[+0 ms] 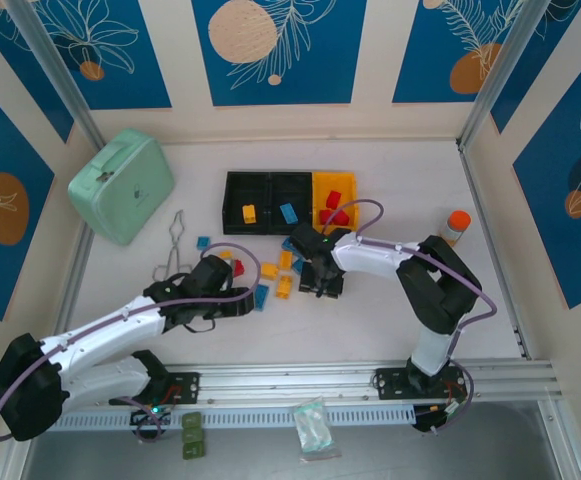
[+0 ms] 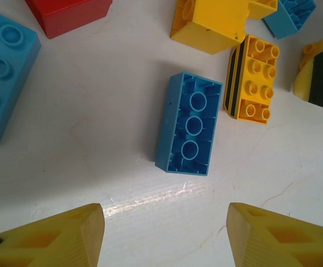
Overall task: Sort the legos into containers by color
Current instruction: Pick up the lego from the center of the table.
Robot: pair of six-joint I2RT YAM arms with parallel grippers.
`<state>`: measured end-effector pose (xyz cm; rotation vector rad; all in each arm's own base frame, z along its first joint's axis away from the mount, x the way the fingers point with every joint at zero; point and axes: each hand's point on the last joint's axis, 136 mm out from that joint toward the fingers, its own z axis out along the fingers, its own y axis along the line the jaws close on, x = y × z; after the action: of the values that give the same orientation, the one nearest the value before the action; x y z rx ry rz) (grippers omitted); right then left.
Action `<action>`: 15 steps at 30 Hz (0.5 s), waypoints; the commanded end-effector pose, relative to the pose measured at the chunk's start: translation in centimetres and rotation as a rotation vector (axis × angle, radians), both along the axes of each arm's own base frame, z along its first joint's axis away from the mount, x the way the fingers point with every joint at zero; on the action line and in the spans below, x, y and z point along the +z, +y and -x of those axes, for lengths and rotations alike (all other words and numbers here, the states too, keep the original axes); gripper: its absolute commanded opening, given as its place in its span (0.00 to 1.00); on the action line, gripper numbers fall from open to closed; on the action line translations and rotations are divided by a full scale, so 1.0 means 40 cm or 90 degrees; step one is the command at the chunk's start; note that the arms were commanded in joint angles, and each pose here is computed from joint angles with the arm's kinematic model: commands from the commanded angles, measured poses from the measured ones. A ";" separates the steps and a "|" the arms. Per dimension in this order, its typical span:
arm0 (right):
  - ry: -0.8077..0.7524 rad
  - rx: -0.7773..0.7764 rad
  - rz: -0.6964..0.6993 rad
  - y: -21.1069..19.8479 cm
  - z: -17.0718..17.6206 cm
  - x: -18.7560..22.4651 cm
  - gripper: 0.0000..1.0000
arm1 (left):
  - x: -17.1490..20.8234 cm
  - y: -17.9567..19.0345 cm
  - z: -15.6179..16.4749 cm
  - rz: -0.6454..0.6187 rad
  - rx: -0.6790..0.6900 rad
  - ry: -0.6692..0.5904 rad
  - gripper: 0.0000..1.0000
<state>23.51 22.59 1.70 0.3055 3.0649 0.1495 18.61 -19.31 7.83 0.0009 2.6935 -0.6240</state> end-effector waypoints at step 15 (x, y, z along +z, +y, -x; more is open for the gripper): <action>-0.024 0.008 0.017 -0.013 -0.069 0.005 0.26 | -0.002 -0.005 -0.010 0.003 0.006 0.002 0.60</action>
<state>25.13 22.02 1.92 0.3006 3.0727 0.1288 18.68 -19.39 7.41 0.0009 2.7052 -0.6132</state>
